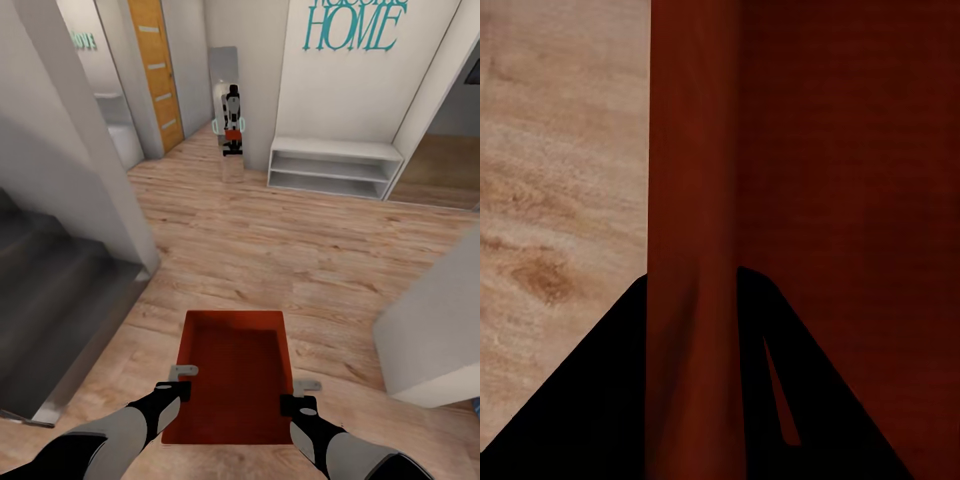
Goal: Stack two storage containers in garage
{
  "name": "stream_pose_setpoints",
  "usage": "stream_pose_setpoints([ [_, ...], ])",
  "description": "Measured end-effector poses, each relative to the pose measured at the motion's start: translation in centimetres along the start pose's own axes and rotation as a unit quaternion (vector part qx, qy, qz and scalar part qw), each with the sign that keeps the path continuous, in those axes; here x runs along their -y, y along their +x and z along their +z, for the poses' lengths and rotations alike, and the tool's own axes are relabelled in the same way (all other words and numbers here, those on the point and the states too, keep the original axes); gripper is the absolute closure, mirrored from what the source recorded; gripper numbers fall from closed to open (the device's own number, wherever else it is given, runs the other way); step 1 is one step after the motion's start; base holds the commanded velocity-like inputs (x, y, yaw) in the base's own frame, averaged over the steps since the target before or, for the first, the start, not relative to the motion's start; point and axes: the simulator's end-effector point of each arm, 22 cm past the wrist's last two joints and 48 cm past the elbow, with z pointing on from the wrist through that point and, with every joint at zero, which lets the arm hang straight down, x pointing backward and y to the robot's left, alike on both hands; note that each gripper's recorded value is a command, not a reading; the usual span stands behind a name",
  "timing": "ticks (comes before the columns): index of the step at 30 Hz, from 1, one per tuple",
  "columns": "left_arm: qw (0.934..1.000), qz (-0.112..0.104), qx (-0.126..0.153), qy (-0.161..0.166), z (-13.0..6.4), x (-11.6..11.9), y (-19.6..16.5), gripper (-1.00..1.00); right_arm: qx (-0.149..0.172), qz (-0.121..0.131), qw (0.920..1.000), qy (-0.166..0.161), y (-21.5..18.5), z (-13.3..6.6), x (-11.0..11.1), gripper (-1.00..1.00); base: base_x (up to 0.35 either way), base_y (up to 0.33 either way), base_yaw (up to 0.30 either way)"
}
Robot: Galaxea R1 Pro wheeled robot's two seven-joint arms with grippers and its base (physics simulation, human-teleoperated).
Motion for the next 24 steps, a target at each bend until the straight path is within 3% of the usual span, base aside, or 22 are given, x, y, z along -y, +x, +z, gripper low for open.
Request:
stream_pose_setpoints([
  [24, 1.0000, 0.000, 0.000, 0.000, 0.00, -0.02, -0.03, 1.00, 0.000, 0.001, 1.0000, 0.000, 0.02, -0.01, -0.02, 1.00, 0.322, 0.000, 0.000],
])
